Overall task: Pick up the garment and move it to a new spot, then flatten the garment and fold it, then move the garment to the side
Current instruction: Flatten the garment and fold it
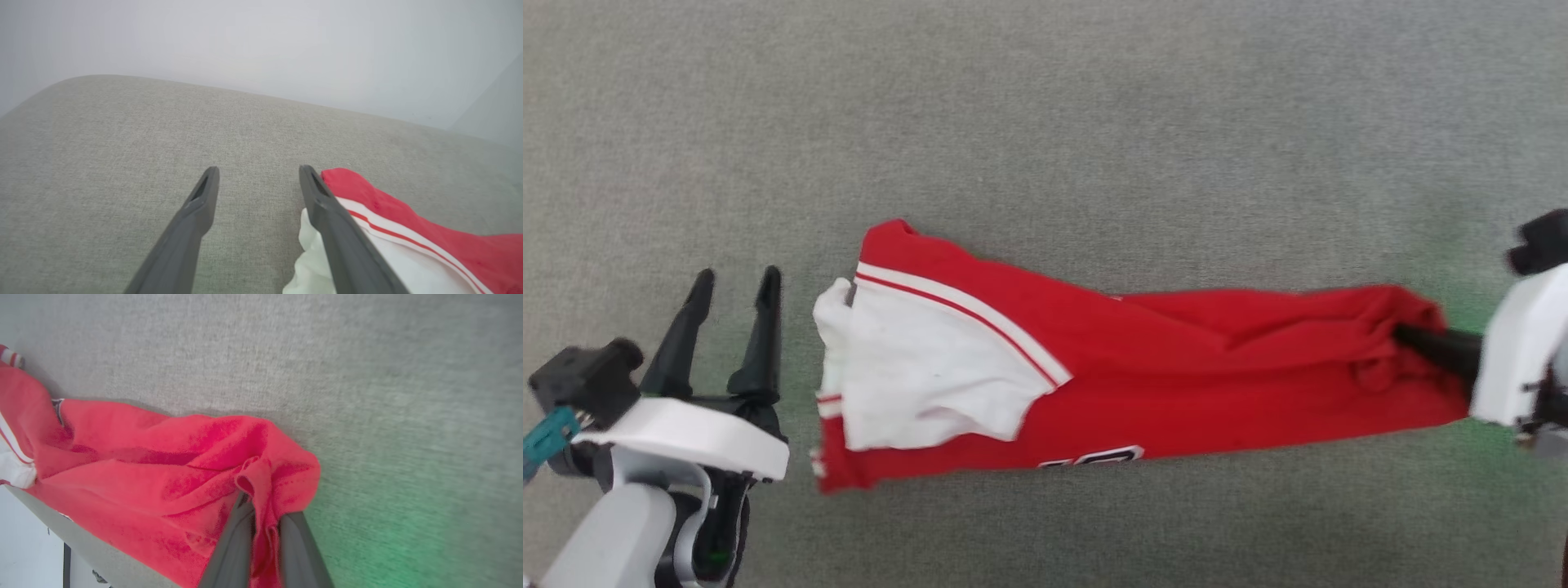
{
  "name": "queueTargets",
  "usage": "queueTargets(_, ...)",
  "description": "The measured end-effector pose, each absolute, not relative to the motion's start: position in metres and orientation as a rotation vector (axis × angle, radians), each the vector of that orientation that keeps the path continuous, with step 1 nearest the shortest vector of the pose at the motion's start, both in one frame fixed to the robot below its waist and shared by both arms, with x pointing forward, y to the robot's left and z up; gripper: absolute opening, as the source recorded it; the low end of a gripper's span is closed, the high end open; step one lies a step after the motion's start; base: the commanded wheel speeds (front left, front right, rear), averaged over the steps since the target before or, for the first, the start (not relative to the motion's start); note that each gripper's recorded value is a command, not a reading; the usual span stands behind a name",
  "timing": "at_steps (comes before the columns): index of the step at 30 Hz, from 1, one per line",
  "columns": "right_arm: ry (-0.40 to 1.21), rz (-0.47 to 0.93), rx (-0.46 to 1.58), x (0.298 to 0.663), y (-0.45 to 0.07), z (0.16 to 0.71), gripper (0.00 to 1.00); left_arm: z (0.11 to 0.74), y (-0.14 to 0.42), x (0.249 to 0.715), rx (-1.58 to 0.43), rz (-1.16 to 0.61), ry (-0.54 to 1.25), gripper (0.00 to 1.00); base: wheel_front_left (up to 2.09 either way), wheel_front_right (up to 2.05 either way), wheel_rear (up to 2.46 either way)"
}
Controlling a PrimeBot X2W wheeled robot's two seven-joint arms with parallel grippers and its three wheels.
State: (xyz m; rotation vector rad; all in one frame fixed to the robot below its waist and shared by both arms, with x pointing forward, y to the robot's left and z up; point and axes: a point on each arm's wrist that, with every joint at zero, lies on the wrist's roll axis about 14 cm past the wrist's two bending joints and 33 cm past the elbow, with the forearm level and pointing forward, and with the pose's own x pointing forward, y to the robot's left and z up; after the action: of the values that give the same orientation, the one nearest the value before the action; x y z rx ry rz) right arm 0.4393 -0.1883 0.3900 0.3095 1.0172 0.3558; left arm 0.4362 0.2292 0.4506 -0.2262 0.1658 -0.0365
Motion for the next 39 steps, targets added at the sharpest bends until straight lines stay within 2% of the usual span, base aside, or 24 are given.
queueTargets(10,0.904,0.117,0.298,0.443,-0.281,0.425,0.0,0.444,0.219,0.422,-0.325,-0.034,0.118,1.0,0.0,0.0,0.0)
queueTargets(16,0.901,-0.043,0.274,0.434,-0.334,0.43,0.0,0.445,0.213,0.422,-0.327,-0.039,0.091,1.0,0.0,0.0,0.0)
queueTargets(22,0.885,-0.097,0.252,0.432,-0.351,0.436,0.0,0.451,0.209,0.423,-0.331,-0.033,0.061,1.0,0.0,0.0,0.0)
queueTargets(30,0.86,0.126,0.26,0.431,-0.284,0.455,0.0,0.45,0.198,0.417,-0.363,-0.049,0.068,1.0,0.0,0.0,0.0)
queueTargets(39,0.808,0.475,0.215,0.427,-0.169,0.474,0.0,0.453,0.201,0.409,-0.379,-0.045,0.067,1.0,0.0,0.0,0.0)
